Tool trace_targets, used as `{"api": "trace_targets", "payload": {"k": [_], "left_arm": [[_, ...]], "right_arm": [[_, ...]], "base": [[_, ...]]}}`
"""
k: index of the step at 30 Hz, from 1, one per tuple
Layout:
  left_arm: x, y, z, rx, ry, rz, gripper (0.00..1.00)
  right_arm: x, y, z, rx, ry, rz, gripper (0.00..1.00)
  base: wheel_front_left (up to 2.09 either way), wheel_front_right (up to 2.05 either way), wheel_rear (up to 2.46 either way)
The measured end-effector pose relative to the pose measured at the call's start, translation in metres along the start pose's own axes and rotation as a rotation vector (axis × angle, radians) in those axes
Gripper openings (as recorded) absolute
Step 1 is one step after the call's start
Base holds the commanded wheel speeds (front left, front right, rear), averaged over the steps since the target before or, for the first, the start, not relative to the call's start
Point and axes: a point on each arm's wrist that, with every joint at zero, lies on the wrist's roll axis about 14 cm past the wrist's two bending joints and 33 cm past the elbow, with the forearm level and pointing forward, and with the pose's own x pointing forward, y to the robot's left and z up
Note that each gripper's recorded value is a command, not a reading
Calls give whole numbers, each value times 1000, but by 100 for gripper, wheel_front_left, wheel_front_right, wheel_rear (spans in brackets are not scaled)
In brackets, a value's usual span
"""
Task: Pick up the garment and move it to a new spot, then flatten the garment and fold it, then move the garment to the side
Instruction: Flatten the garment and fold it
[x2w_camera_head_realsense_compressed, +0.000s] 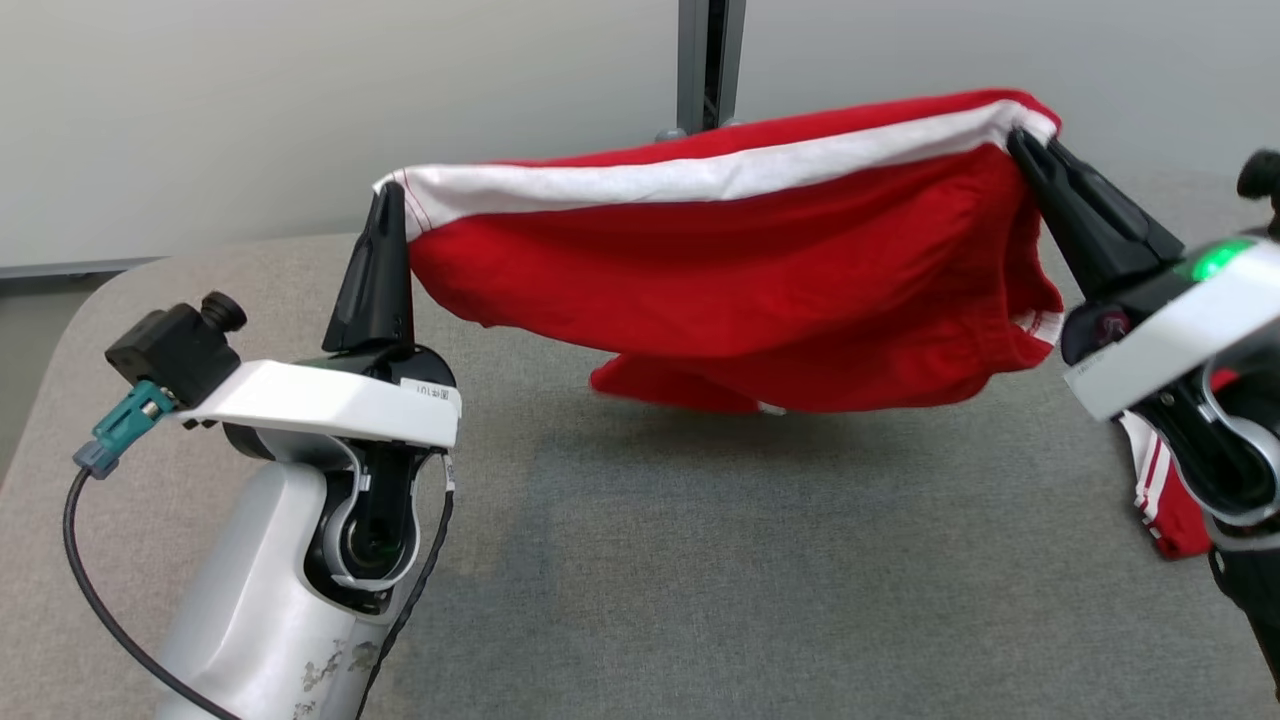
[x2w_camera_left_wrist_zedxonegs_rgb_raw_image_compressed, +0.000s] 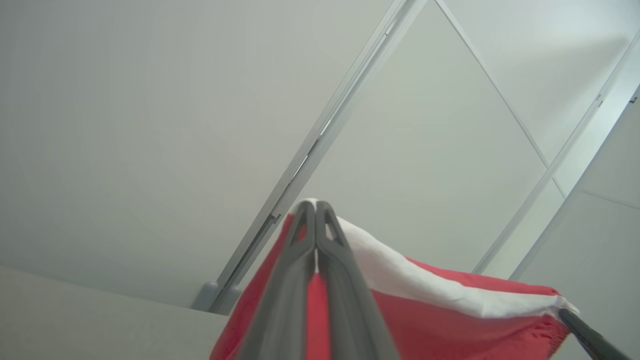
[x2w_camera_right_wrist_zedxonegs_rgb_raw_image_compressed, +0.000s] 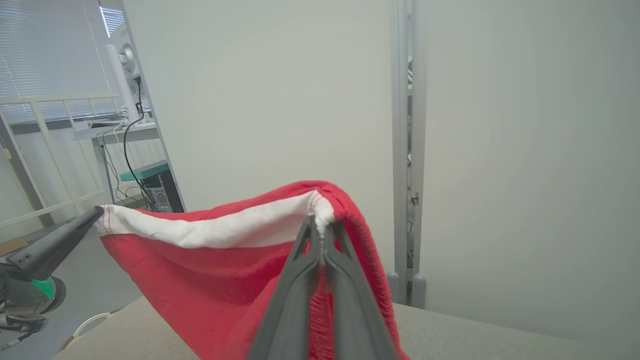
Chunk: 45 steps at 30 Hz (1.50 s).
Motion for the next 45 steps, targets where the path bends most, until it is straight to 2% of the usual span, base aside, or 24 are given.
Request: {"api": "trace_targets", "payload": {"k": [5,11,16,23,28,30,33,36,37,38,41,45], "left_arm": [[3,-25,27,-48,-99,-31,0],[9,-37,60,-32,-197,-30,0],[18,-35,86,-21,-270,4,0],[24,-21,77,-50,-255,68,0],[47,-11,57,-54,-189,102,0],[54,-9,52,-48,-171,108,0],[93,-4,29,28,-83,118,0],[134,-7,29,76,-81,101,0],[134,-7,29,76,-81,101,0],[157,-5,23,97,-70,86,0],[178,-7,16,80,-64,64,0],[212,3,5,61,-65,62,0]], "right_arm": [[10,14,32,-13,-49,40,0],[26,22,73,-17,-137,63,0],[41,32,93,95,-188,88,0],[61,20,87,281,-172,54,0],[83,4,69,321,-108,18,0],[89,0,65,318,-95,9,0],[119,-20,57,251,-57,-26,0],[147,-34,58,170,-71,-46,0],[147,-34,58,170,-71,-46,0],[166,-46,55,143,-88,-63,0],[183,-54,53,123,-122,-70,0],[207,-82,49,74,-248,-113,0]], "base": [[0,0,0],[0,0,0],[0,0,0],[0,0,0],[0,0,0],[0,0,0],[0,0,0],[0,0,0],[0,0,0],[0,0,0],[0,0,0],[0,0,0]]}}
